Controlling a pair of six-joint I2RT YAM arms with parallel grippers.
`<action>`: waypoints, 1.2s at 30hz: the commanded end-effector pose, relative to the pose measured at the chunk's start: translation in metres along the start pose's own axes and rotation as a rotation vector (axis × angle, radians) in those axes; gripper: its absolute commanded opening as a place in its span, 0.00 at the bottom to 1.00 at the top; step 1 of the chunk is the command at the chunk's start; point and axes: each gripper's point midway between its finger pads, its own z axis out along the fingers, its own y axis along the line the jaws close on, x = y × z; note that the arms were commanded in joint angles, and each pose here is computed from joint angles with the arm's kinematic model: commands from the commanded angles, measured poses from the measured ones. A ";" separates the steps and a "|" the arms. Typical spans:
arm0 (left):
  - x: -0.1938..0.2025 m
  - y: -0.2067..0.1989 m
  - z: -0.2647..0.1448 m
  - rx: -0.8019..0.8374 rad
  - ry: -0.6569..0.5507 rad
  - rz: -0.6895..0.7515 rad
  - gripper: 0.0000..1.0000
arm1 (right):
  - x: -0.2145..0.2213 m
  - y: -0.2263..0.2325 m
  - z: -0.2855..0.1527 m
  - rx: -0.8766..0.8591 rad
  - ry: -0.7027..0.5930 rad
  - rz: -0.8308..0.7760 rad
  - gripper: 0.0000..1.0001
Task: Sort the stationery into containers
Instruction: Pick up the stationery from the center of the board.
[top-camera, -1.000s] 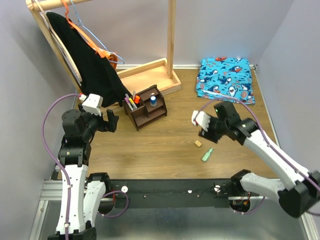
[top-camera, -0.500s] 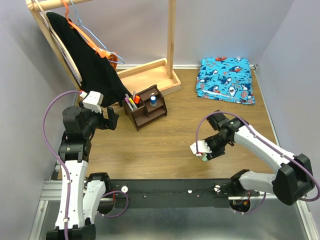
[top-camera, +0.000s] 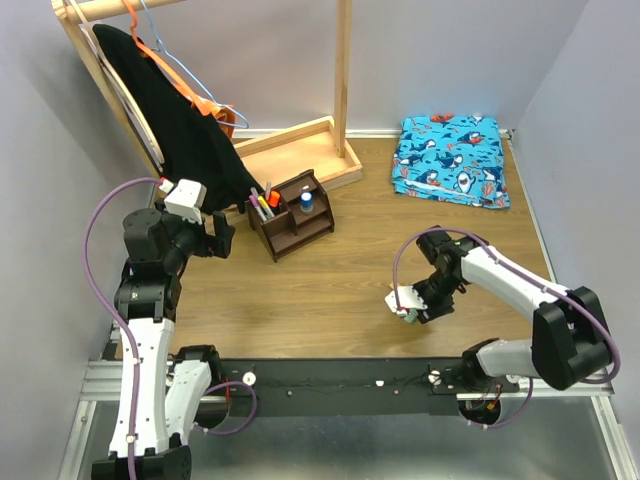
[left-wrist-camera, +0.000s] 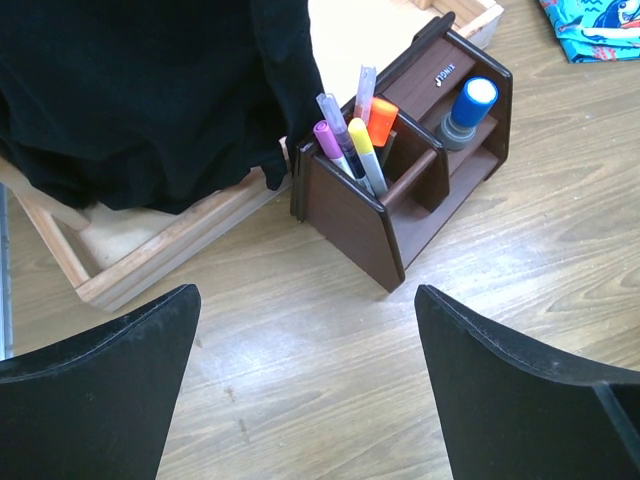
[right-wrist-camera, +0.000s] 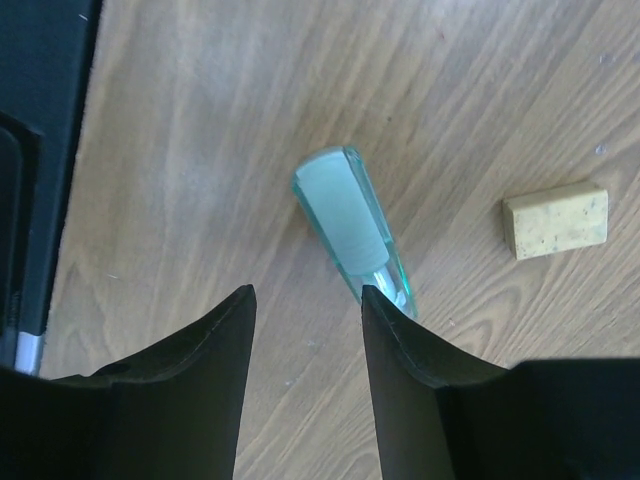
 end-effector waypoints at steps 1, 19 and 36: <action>-0.012 0.005 -0.003 -0.023 -0.020 0.016 0.98 | 0.015 -0.019 -0.002 0.041 0.010 -0.010 0.54; -0.008 0.009 -0.001 -0.033 -0.005 0.002 0.98 | 0.022 -0.029 0.008 0.028 -0.013 -0.063 0.53; -0.007 0.011 -0.004 -0.041 -0.004 -0.011 0.98 | 0.022 -0.022 0.024 0.006 -0.042 -0.107 0.41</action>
